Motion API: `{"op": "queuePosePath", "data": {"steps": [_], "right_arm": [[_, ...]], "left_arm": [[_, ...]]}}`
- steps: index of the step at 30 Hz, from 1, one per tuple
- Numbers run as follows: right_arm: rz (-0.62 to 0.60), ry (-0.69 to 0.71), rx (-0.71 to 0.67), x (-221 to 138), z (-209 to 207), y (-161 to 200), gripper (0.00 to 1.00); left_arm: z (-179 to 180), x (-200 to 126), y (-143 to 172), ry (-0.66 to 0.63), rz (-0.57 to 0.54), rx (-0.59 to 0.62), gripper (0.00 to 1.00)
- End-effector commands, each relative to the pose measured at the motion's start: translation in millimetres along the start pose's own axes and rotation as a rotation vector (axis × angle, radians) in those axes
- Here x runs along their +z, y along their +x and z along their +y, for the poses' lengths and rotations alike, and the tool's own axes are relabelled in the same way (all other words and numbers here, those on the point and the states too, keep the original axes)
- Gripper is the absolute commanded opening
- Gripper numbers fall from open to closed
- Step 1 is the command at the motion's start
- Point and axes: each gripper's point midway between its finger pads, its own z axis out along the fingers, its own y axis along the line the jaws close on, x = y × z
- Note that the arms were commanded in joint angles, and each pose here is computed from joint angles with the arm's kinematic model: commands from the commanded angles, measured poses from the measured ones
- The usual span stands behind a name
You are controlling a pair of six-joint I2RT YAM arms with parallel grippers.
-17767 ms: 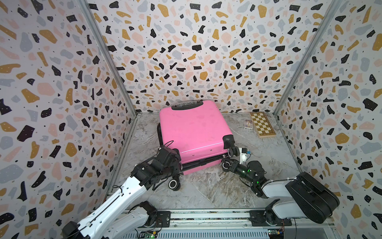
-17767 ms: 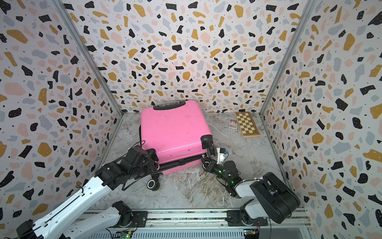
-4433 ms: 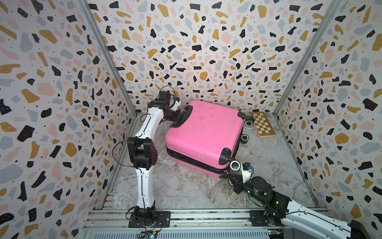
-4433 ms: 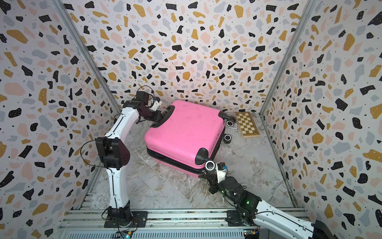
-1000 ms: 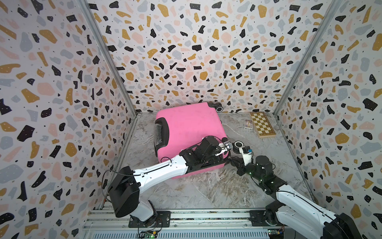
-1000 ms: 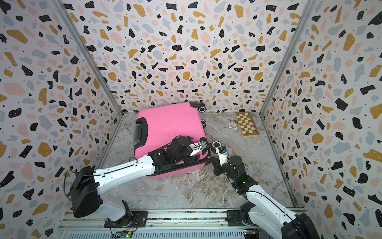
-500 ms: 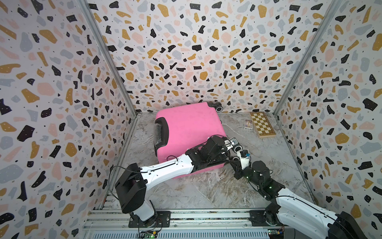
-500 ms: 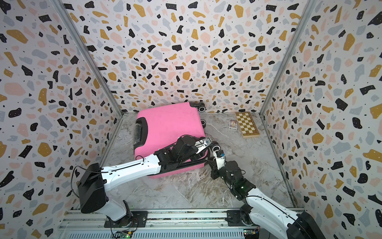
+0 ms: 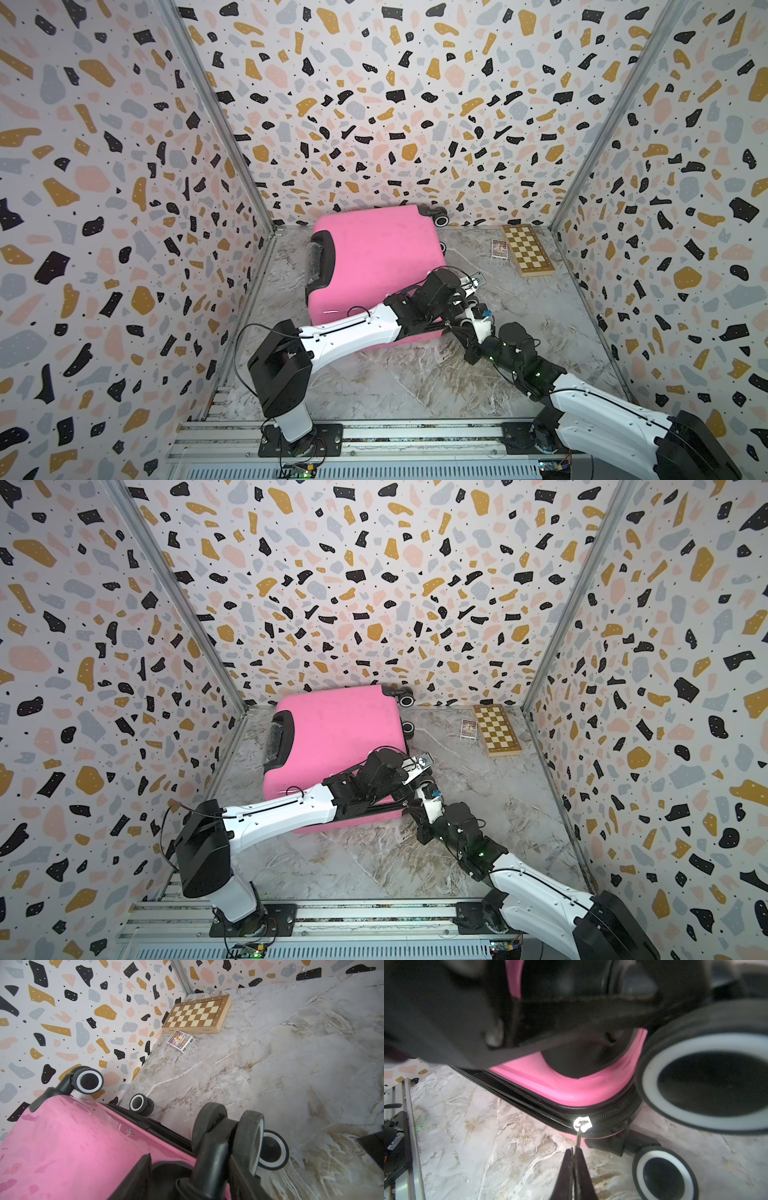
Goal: Close the suitcase zippers
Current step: Zip the zipper on the suitcase.
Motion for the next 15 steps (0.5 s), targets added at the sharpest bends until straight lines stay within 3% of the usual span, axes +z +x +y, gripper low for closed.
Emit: {"op": "queuePosePath", "data": {"steps": [1,10,15], "right_arm": [[0.07,-0.259,-0.036,-7.9,54.0,9.0,0.0],[0.064,-0.205,-0.021,-10.2,44.7,11.7,0.0],[0.057,-0.156,0.005,-11.6,35.6,14.5,0.0]], "left_arm": [[60.6,13.3,14.9,-0.221,0.057,-0.052,0.55],[55.4,17.0,4.3,-0.168,0.041,-0.014,0.29],[57.0,13.8,-2.3,-0.155,0.045,-0.006,0.29]]}}
